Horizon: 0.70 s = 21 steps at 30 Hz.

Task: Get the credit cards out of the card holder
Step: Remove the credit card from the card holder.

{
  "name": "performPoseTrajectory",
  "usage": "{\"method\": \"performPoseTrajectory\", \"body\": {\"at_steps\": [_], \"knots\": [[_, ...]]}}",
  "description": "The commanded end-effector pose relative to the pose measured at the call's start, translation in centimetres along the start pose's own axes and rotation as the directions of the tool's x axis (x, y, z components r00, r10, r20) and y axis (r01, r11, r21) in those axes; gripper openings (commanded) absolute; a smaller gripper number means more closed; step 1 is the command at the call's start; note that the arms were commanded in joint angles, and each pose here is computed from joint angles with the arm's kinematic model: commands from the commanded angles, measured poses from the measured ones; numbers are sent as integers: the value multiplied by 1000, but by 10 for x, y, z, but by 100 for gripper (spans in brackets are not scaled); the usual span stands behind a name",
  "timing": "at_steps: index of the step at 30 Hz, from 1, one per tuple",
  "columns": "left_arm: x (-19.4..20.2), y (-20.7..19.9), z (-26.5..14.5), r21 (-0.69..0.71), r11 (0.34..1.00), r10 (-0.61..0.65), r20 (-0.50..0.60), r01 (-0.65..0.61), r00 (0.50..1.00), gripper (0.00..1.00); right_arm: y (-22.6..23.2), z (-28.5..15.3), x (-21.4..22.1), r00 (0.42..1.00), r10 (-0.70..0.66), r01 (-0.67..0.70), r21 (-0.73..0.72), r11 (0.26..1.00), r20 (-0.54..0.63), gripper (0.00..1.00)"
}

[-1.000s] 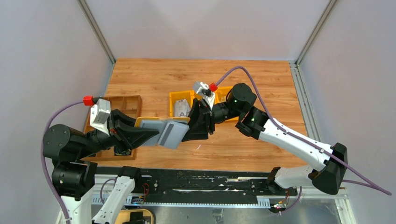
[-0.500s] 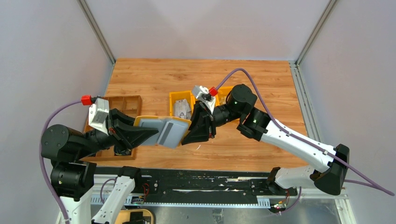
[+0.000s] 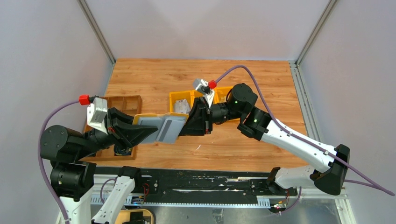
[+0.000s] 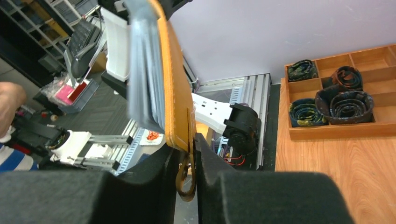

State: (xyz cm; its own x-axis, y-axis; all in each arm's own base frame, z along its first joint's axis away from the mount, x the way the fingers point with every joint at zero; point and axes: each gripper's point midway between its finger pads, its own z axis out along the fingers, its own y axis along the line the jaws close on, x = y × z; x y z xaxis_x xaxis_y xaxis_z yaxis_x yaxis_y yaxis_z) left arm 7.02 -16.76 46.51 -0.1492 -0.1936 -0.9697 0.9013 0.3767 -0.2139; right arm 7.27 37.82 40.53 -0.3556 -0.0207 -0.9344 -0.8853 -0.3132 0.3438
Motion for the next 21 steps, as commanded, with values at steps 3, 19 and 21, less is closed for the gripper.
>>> {"method": "performPoseTrajectory", "body": {"at_steps": [3, 19, 21], "knots": [[-2, -7, -1, 25, 1000, 5, -1, -5, 1000, 0, 0, 4, -44, 987, -7, -5, 77, 997, 159, 25], [23, 48, -8, -210, 970, 124, -28, -127, 992, 21, -10, 33, -27, 999, 18, -25, 259, 965, 29, 0], [28, 56, -11, -245, 955, 159, -49, -166, 986, 30, -32, 23, -24, 999, 46, -45, 407, 912, 8, 0]]}}
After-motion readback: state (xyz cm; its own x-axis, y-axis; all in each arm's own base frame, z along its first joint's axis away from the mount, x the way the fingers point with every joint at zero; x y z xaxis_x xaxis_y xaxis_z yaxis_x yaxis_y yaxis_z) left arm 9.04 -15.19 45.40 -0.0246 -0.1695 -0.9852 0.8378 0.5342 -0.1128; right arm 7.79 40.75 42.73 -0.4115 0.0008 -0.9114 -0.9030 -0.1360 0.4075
